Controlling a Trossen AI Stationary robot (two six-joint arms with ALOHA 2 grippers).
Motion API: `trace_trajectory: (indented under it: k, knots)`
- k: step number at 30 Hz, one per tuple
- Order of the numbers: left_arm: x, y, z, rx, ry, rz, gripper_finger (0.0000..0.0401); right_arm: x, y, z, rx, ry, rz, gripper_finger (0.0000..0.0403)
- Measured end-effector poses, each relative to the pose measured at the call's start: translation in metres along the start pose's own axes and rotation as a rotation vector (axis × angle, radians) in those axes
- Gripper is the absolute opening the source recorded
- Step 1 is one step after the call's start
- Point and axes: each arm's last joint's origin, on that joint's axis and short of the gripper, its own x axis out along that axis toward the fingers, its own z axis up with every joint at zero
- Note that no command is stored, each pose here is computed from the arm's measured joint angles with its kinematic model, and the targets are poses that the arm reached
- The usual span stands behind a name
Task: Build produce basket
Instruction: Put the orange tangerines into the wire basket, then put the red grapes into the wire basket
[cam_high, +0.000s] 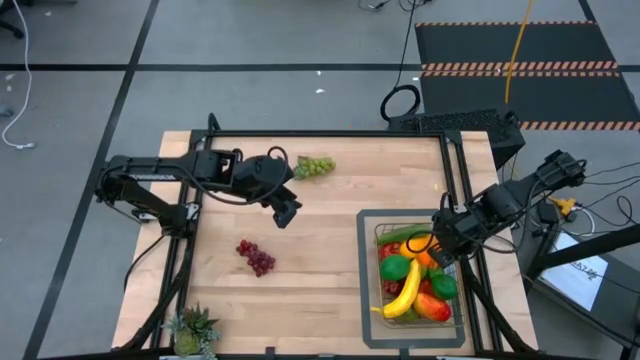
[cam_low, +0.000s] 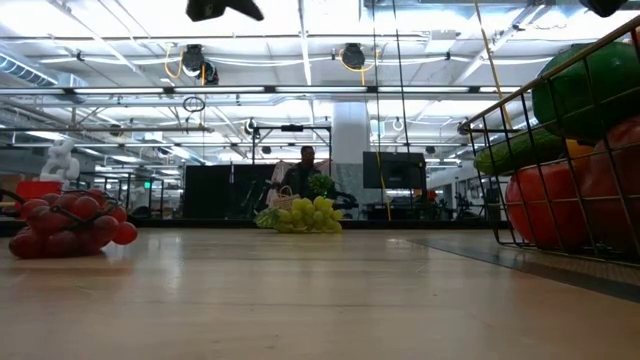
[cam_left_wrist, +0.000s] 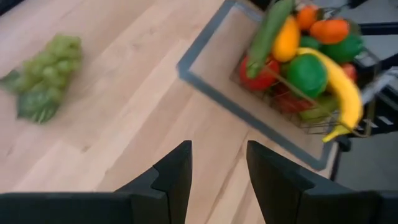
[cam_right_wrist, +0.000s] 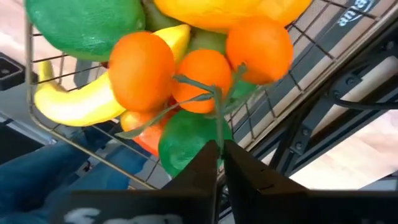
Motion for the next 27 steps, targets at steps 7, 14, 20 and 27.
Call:
trace_trajectory:
  k: [7, 14, 20, 27]
  knots:
    - [0.0, -0.005, -0.021, -0.032, 0.105, 0.097, 0.0153, -0.004, -0.002, -0.001, -0.027, 0.001, 0.051, 0.0101]
    - [0.013, -0.015, -0.059, 0.096, 0.293, 0.064, 0.0201, -0.015, -0.011, -0.003, -0.085, -0.051, 0.151, 0.0182]
    - [0.037, -0.017, -0.095, 0.281, 0.37, 0.027, 0.0253, -0.022, -0.02, -0.003, -0.088, -0.135, 0.196, 0.0205]
    - [0.065, -0.004, -0.134, 0.428, 0.473, -0.021, 0.0229, -0.025, -0.022, -0.002, -0.14, -0.203, 0.204, 0.0205]
